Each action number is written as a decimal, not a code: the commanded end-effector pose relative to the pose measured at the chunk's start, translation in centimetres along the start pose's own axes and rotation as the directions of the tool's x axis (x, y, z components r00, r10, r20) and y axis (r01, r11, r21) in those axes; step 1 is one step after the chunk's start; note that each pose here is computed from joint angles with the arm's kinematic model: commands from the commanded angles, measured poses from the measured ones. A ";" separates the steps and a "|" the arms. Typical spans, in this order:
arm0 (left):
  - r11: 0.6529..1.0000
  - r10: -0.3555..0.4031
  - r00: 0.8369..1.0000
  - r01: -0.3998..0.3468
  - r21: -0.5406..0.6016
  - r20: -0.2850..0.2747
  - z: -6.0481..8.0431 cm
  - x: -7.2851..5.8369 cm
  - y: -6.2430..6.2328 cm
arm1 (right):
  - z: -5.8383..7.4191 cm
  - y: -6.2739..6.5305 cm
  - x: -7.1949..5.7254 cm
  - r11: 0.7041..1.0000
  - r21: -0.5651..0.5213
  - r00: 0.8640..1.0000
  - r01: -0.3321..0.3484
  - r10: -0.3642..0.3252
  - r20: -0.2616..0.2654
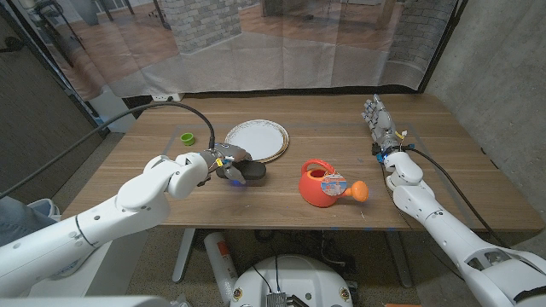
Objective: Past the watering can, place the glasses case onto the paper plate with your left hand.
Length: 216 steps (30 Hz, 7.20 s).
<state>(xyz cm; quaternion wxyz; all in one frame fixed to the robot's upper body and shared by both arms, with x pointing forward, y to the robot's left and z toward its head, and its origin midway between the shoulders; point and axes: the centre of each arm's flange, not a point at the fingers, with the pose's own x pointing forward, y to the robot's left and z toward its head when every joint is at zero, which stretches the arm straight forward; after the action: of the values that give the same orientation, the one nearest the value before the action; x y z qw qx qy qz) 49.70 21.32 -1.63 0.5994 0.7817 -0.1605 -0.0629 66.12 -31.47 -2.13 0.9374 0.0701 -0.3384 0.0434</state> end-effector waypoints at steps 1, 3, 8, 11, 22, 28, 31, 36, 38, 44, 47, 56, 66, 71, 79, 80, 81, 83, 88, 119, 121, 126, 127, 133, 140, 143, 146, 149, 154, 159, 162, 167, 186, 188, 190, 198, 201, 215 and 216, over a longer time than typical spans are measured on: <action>0.999 0.038 0.999 -0.038 -0.002 -0.016 -0.8 -0.2 1.3 | 0.2 0.2 0.3 1.000 -0.002 1.000 -0.005 0.005 0.003; 0.999 0.042 0.999 -0.042 -0.004 -0.019 -1.0 -0.2 1.6 | 0.3 0.2 0.3 1.000 -0.003 1.000 -0.005 0.005 0.002; 0.999 0.045 0.999 -0.045 0.004 -0.021 -1.2 -0.1 2.1 | 0.5 0.0 0.4 1.000 -0.005 1.000 -0.003 0.003 0.005; 0.999 0.046 0.999 -0.046 0.006 -0.020 -1.3 -0.1 2.5 | 0.6 0.0 0.4 1.000 -0.004 1.000 -0.003 0.003 0.007; 0.998 0.066 0.998 -0.066 -0.024 -0.016 -2.3 0.1 3.8 | 0.7 0.0 0.5 1.000 -0.003 1.000 -0.002 0.002 0.011; 0.995 0.099 0.995 -0.099 -0.028 -0.029 -3.1 0.4 4.5 | 0.9 0.1 0.7 1.000 -0.008 1.000 0.001 -0.001 0.014; 0.994 0.106 0.994 -0.107 -0.026 -0.034 -3.5 0.5 4.7 | 0.9 0.1 0.7 1.000 -0.008 1.000 0.003 -0.003 0.016; 0.993 0.112 0.993 -0.113 -0.035 -0.030 -4.1 0.9 5.0 | 0.9 0.2 0.8 1.000 -0.003 1.000 0.006 -0.006 0.016; 0.993 0.116 0.993 -0.117 -0.036 -0.027 -4.3 1.1 5.0 | 0.9 0.2 0.8 1.000 -0.002 1.000 0.008 -0.008 0.015; 0.990 0.132 0.991 -0.133 -0.040 -0.025 -5.0 1.6 5.2 | 1.0 0.3 0.9 1.000 -0.004 1.000 0.015 -0.014 0.016; 0.989 0.141 0.990 -0.142 -0.037 -0.025 -5.3 1.8 5.4 | 1.1 0.2 0.9 1.000 -0.006 1.000 0.018 -0.018 0.019; 0.986 0.160 0.987 -0.161 -0.037 -0.032 -6.1 2.3 6.0 | 1.2 0.2 0.8 1.000 -0.004 0.999 0.022 -0.022 0.025; 0.986 0.161 0.986 -0.162 -0.037 -0.042 -6.8 3.1 6.1 | 1.2 -0.1 0.6 1.000 -0.002 0.999 0.031 -0.031 0.030; 0.986 0.164 0.985 -0.166 -0.036 -0.045 -7.1 3.5 6.1 | 1.2 -0.2 0.4 0.999 -0.002 0.999 0.032 -0.032 0.029; 0.984 0.173 0.983 -0.175 -0.040 -0.054 -7.5 4.1 6.0 | 1.3 -0.3 0.2 0.999 -0.003 0.999 0.032 -0.032 0.031; 0.984 0.174 0.983 -0.176 -0.042 -0.055 -7.6 4.2 5.9 | 1.3 -0.3 0.1 0.999 -0.003 0.999 0.032 -0.032 0.031; 0.983 0.174 0.983 -0.176 -0.042 -0.055 -7.6 4.2 5.9 | 1.3 -0.3 0.1 0.999 -0.003 0.999 0.032 -0.032 0.031; 0.983 0.176 0.983 -0.178 -0.044 -0.057 -7.7 4.3 5.9 | 1.3 -0.3 0.0 0.999 -0.005 0.999 0.032 -0.032 0.031; 0.979 0.196 0.979 -0.198 -0.039 -0.052 -7.9 4.8 5.7 | 1.3 -0.2 -0.1 0.999 -0.002 0.999 0.033 -0.033 0.031; 0.976 0.215 0.975 -0.214 -0.023 0.048 -7.4 8.9 6.5 | 1.2 -0.1 -0.9 0.999 -0.004 0.998 0.053 -0.053 0.029; 0.976 0.216 0.975 -0.216 -0.023 0.049 -7.4 8.9 6.5 | 1.1 -0.1 -0.9 0.999 -0.003 0.998 0.054 -0.054 0.030; 0.976 0.217 0.975 -0.216 -0.026 0.052 -7.5 9.2 6.5 | 1.1 -0.1 -1.0 0.999 -0.002 0.998 0.053 -0.053 0.030; 0.976 0.218 0.975 -0.217 -0.026 0.052 -7.5 9.2 6.6 | 1.1 -0.1 -1.0 0.999 -0.002 0.998 0.053 -0.053 0.030; 0.974 0.227 0.972 -0.226 -0.031 0.054 -7.8 10.1 6.4 | 1.0 -0.1 -0.9 0.998 0.001 0.998 0.058 -0.058 0.025; 0.973 0.226 0.972 -0.223 -0.052 0.059 -8.0 11.6 6.1 | 0.8 0.1 -0.7 0.999 0.001 0.998 0.054 -0.054 0.021; 0.975 0.219 0.974 -0.216 -0.051 0.057 -8.1 12.0 6.0 | 0.8 0.1 -0.7 0.999 0.003 0.998 0.054 -0.054 0.021; 0.976 0.215 0.975 -0.212 -0.052 0.054 -8.2 12.3 6.0 | 0.7 0.1 -0.8 0.998 0.004 0.998 0.056 -0.057 0.021; 0.976 0.214 0.975 -0.211 -0.051 0.051 -8.4 12.5 5.9 | 0.7 0.1 -0.9 0.998 0.003 0.998 0.060 -0.060 0.021; 0.976 0.216 0.975 -0.214 -0.042 0.051 -8.4 13.0 5.9 | 0.8 0.0 -0.9 0.998 0.002 0.998 0.061 -0.061 0.022; 0.975 0.220 0.974 -0.219 -0.030 0.056 -8.1 13.6 6.0 | 0.8 -0.1 -0.9 0.998 0.001 0.998 0.059 -0.059 0.023; 0.974 0.225 0.973 -0.224 -0.025 0.060 -7.9 13.8 6.0 | 0.9 -0.1 -1.0 0.998 0.000 0.998 0.059 -0.059 0.023; 0.975 0.223 0.972 -0.221 -0.025 0.069 -7.4 14.4 6.1 | 0.8 -0.2 -1.1 0.998 0.000 0.998 0.059 -0.059 0.020; 0.982 0.188 0.976 -0.187 -0.016 0.106 -5.9 15.7 5.2 | 0.7 -0.2 -1.2 0.998 0.002 0.998 0.065 -0.065 0.017; 0.982 0.187 0.977 -0.186 -0.018 0.107 -5.9 15.8 5.0 | 0.7 -0.2 -1.2 0.998 -0.001 0.998 0.064 -0.064 0.018; 0.983 0.183 0.977 -0.182 -0.022 0.110 -5.9 15.9 4.8 | 0.7 -0.1 -1.2 0.998 -0.001 0.998 0.064 -0.064 0.019; 0.984 0.177 0.978 -0.174 -0.037 0.114 -5.7 16.3 4.0 | 0.7 0.0 -1.3 0.998 -0.002 0.998 0.068 -0.068 0.018; 0.984 0.174 0.978 -0.170 -0.042 0.114 -5.7 16.4 3.8 | 0.6 -0.1 -1.3 0.998 -0.002 0.997 0.070 -0.070 0.017; 0.986 0.168 0.980 -0.165 -0.037 0.108 -5.5 16.6 3.4 | 0.3 -0.1 -1.4 0.998 0.000 0.998 0.070 -0.070 0.009; 0.986 0.167 0.980 -0.164 -0.036 0.107 -5.5 16.6 3.4 | 0.3 -0.1 -1.4 0.998 0.000 0.997 0.070 -0.070 0.008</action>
<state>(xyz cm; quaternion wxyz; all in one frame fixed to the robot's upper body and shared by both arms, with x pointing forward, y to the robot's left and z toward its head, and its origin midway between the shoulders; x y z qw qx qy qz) 66.07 20.20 5.07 0.6029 0.7514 -0.2615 -0.0588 64.75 -31.73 -2.47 0.9356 0.0812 -0.3435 0.0099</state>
